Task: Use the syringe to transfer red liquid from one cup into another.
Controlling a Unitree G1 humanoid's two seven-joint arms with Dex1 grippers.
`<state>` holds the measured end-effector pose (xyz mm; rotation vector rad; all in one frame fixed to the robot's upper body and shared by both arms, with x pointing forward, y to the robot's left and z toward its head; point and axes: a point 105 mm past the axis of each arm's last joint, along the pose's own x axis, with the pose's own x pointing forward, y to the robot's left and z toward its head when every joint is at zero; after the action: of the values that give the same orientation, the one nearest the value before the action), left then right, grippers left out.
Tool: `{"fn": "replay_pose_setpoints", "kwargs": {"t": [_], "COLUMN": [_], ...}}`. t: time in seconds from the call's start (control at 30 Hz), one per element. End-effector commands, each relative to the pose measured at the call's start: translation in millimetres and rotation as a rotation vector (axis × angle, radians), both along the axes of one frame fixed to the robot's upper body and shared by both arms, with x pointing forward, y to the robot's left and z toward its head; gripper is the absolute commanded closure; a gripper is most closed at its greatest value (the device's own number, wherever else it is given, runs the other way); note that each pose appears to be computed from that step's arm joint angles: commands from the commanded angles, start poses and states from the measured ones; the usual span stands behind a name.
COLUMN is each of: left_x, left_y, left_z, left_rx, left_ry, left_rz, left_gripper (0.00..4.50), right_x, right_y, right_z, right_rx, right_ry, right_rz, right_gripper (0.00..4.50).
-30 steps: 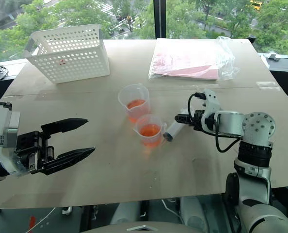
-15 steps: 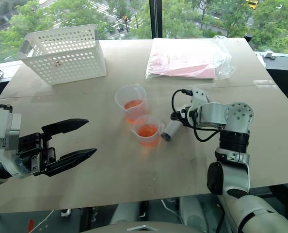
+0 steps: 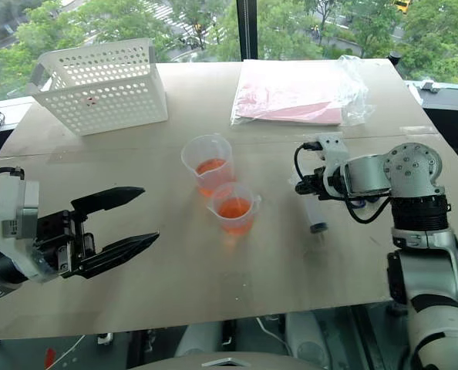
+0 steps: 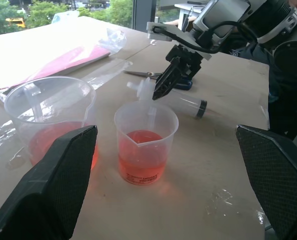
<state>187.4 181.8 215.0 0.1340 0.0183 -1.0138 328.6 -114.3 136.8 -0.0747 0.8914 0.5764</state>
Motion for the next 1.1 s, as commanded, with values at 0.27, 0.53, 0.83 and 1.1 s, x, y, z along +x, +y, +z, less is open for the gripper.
{"fn": "replay_pose_setpoints", "kwargs": {"t": [0.27,0.53,0.83,1.1], "left_x": [1,2,23,26], "left_y": [-3,0,20,20], "left_z": [4,6,24,47], "left_rx": [0.006,-0.001,-0.081,-0.08], "left_ry": [-0.04,-0.053,-0.126,-0.156], "left_rz": [-0.006,0.031,0.209,0.165], "left_gripper": [0.0,0.0,0.0,0.0], "right_x": [1,13,9,11], "right_y": [-6,6,58,111], "right_z": [-19,21,224,208], "right_rx": [-0.067,-0.008,0.726,0.944], "right_ry": [0.039,-0.23,-0.913,-1.062], "right_rz": [0.09,0.214,0.438,0.427], "right_gripper": [0.48,2.97,2.97,2.97]}}
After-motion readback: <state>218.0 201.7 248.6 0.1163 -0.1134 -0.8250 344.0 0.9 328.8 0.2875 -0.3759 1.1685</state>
